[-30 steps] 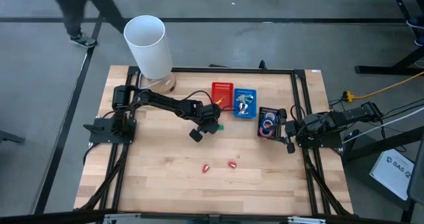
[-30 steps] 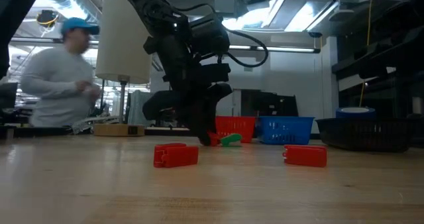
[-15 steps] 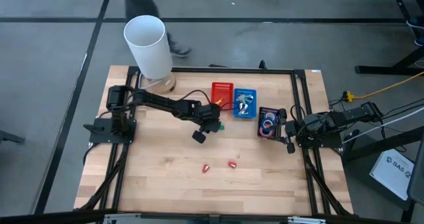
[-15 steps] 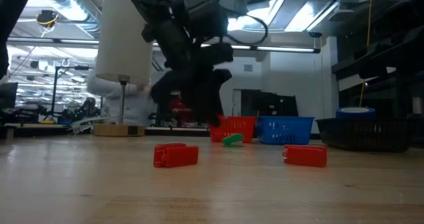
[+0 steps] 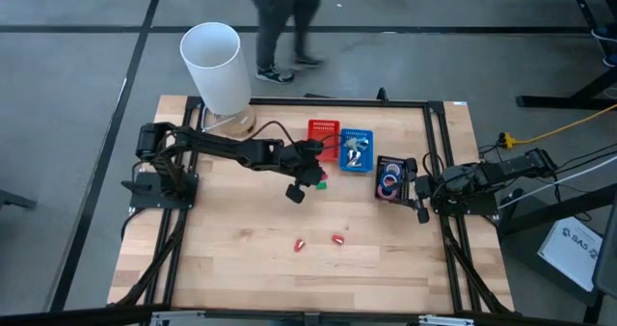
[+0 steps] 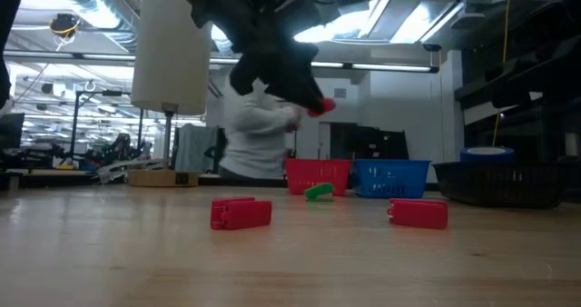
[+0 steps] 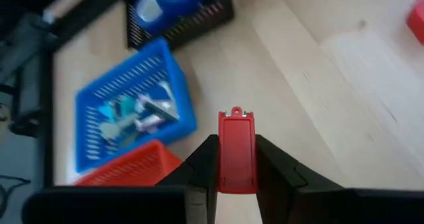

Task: Pick and place Stapler, Stapler remover, tape
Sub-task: Put the top red mini-stapler into the red bin

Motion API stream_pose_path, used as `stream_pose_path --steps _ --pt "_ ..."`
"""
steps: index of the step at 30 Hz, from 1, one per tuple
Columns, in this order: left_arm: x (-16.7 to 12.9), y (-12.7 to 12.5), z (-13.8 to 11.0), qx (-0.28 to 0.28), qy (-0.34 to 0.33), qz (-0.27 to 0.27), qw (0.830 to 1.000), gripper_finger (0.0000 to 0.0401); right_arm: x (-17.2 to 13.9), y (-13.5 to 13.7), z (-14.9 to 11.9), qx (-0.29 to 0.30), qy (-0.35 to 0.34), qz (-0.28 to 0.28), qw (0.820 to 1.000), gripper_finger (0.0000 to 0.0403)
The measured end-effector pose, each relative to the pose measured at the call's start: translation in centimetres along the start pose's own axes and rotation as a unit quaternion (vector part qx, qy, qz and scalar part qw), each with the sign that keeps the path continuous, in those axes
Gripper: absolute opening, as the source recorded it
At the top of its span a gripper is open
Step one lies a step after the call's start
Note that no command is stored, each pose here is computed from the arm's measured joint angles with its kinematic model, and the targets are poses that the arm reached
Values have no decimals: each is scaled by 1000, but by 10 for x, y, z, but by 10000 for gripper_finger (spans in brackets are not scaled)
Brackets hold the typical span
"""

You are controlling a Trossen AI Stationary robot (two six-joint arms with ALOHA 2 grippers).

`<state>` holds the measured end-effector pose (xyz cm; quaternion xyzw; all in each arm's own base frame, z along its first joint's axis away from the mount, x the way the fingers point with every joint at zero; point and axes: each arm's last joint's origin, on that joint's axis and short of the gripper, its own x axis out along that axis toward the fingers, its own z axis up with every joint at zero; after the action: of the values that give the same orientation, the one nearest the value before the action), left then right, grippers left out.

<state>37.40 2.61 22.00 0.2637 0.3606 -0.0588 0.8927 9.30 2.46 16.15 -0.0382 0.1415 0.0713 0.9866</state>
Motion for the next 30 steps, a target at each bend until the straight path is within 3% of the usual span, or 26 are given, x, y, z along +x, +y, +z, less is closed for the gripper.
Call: stream_pose_path --steps 10,30 --pt "-2 21 1 -2 -44 51 998 65 0 0 0 0 0 0 1000 197" --pt "41 83 -68 -104 5 136 985 65 0 0 0 0 0 0 1000 197"
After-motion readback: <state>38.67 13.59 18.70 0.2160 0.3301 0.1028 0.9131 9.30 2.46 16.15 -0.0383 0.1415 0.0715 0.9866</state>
